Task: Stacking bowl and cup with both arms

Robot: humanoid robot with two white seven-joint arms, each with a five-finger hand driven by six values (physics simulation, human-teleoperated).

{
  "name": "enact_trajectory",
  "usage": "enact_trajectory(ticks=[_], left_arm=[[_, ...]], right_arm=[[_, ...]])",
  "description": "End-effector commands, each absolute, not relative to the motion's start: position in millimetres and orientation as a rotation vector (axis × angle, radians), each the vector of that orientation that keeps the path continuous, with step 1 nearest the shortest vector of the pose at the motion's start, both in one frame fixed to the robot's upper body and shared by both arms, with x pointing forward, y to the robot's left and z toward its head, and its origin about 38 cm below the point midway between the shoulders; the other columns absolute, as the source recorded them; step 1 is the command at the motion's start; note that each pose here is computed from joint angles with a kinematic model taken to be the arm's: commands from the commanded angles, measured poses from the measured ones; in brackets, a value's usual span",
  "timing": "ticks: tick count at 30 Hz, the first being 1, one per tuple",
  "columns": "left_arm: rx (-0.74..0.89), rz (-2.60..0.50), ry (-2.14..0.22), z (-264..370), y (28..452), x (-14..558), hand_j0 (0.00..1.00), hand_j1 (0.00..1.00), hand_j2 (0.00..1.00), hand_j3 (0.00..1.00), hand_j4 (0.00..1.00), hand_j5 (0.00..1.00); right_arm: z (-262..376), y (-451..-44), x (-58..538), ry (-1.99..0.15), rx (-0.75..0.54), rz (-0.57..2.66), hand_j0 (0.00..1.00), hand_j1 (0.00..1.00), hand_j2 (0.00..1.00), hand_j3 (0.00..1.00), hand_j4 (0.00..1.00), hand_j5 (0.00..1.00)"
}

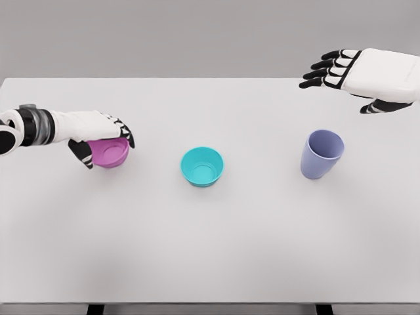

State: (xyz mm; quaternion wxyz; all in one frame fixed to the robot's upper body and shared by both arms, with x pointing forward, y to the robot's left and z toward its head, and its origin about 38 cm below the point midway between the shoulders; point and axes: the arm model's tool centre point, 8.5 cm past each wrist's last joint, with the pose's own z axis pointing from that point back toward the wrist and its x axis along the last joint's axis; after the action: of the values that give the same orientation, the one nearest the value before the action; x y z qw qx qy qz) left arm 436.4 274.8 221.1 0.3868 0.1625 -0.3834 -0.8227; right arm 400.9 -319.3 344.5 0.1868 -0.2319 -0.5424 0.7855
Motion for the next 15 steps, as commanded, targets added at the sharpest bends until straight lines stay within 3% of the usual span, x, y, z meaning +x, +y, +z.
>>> enact_trajectory(ticks=[1, 15], left_arm=[[0.411, -2.098, -0.986, 223, 272, 435, 0.75, 0.75, 0.75, 0.75, 0.75, 0.75], [0.403, -2.147, -1.064, 240, 250, 426, 0.75, 0.75, 0.75, 0.75, 0.75, 0.75]], right_arm=[[345, -319, 401, -1.533, -0.649, 2.205, 1.0, 1.0, 1.0, 1.0, 1.0, 1.0], [343, -321, 401, -1.524, -0.648, 2.205, 1.0, 1.0, 1.0, 1.0, 1.0, 1.0]])
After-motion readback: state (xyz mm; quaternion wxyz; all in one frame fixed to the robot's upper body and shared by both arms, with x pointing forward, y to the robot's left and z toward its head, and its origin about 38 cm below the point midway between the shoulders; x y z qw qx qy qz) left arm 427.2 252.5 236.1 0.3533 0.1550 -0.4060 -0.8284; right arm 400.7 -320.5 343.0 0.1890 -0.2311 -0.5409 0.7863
